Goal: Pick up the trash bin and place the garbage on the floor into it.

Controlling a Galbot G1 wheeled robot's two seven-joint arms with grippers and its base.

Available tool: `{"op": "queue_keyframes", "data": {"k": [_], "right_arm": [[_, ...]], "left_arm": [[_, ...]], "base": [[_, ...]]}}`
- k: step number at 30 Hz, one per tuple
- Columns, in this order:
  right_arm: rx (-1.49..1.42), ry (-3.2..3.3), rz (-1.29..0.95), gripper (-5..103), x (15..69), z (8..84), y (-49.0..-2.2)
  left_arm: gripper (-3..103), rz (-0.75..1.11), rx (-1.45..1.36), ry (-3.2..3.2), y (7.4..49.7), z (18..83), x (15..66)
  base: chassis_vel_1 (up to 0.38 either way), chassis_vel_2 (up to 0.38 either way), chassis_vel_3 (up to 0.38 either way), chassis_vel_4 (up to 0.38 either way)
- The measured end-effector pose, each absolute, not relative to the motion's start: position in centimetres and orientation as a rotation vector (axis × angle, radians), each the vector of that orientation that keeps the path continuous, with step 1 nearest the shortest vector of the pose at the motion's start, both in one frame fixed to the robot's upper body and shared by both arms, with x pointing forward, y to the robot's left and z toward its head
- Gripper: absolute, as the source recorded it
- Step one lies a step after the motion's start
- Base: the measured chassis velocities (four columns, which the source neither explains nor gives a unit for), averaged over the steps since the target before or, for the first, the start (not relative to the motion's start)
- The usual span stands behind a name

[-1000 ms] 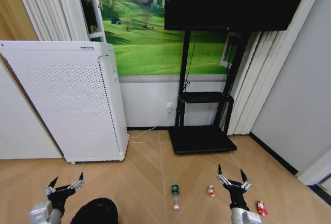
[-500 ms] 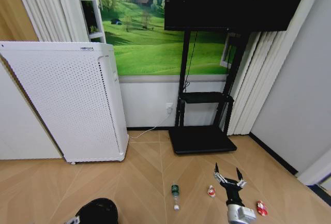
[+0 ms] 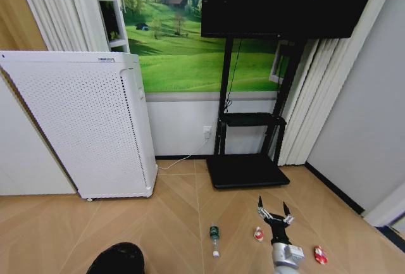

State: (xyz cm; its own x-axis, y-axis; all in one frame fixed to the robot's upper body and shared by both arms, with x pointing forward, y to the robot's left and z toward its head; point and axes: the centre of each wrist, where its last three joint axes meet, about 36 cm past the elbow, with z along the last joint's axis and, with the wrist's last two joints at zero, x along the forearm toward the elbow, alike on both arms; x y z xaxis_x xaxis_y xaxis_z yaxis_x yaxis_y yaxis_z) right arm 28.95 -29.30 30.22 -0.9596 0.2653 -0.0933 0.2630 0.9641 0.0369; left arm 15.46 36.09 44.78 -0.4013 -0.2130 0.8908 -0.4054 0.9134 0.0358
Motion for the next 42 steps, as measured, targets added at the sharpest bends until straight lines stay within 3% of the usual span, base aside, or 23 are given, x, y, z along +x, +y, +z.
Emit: {"op": "queue_keyframes", "data": {"k": [11, 16, 18, 19, 20, 23, 24, 26, 29, 30, 37, 39, 42], "right_arm": [[0.422, 2.999, 0.035, 100, 28.5, 31.7, -30.7], [0.436, 3.004, 0.027, 100, 27.8, 31.8, -30.9], [0.437, 3.007, 0.02, 100, 27.1, 32.0, -30.9], [0.437, 3.007, 0.02, 100, 27.1, 32.0, -30.9], [0.435, 3.008, 0.018, 100, 26.8, 32.1, -30.9], [0.435, 3.008, 0.017, 100, 26.6, 32.2, -30.8], [0.434, 3.009, 0.014, 100, 26.4, 32.3, -30.5], [0.432, 3.009, 0.013, 100, 26.3, 32.4, -30.4], [0.42, 3.009, 0.013, 100, 26.2, 32.5, -29.9], [0.42, 3.009, 0.013, 100, 26.2, 32.5, -29.9], [0.437, 3.011, 0.011, 100, 25.8, 32.5, -29.9], [0.439, 3.011, 0.011, 100, 25.7, 32.5, -30.0], [0.442, 3.008, 0.012, 100, 25.7, 32.5, -29.9]], "left_arm": [[103, 0.212, 0.505, -1.975, 38.9, 39.9, 17.2], [99, 0.205, 0.501, -1.972, 40.1, 37.8, 17.9], [88, 0.22, 0.502, -1.974, 40.2, 36.8, 18.3], [88, 0.22, 0.502, -1.974, 40.2, 36.8, 18.3], [78, 0.238, 0.491, -1.979, 40.1, 36.5, 18.5], [72, 0.246, 0.483, -1.987, 39.9, 36.3, 18.6], [61, 0.241, 0.475, -2.004, 39.9, 36.0, 18.6], [61, 0.238, 0.475, -2.011, 39.9, 35.8, 18.7], [45, 0.232, 0.482, -2.044, 40.2, 35.5, 18.9], [45, 0.232, 0.482, -2.044, 40.2, 35.5, 18.9], [12, 0.25, 0.474, -2.127, 40.8, 35.5, 19.6], [12, 0.253, 0.477, -2.135, 40.8, 35.4, 19.7], [3, 0.259, 0.482, -2.152, 40.9, 35.2, 19.9]], "base": [[0.0, 0.0, 0.0, 0.0], [0.0, 0.0, 0.0, 0.0], [0.0, 0.0, 0.0, 0.0], [0.0, 0.0, 0.0, 0.0], [0.0, 0.0, 0.0, 0.0], [0.0, 0.0, 0.0, 0.0], [0.0, 0.0, 0.0, 0.0], [0.0, 0.0, 0.0, 0.0], [0.0, 0.0, 0.0, 0.0], [0.0, 0.0, 0.0, 0.0], [0.0, 0.0, 0.0, 0.0], [0.0, 0.0, 0.0, 0.0], [0.0, 0.0, 0.0, 0.0]]}}
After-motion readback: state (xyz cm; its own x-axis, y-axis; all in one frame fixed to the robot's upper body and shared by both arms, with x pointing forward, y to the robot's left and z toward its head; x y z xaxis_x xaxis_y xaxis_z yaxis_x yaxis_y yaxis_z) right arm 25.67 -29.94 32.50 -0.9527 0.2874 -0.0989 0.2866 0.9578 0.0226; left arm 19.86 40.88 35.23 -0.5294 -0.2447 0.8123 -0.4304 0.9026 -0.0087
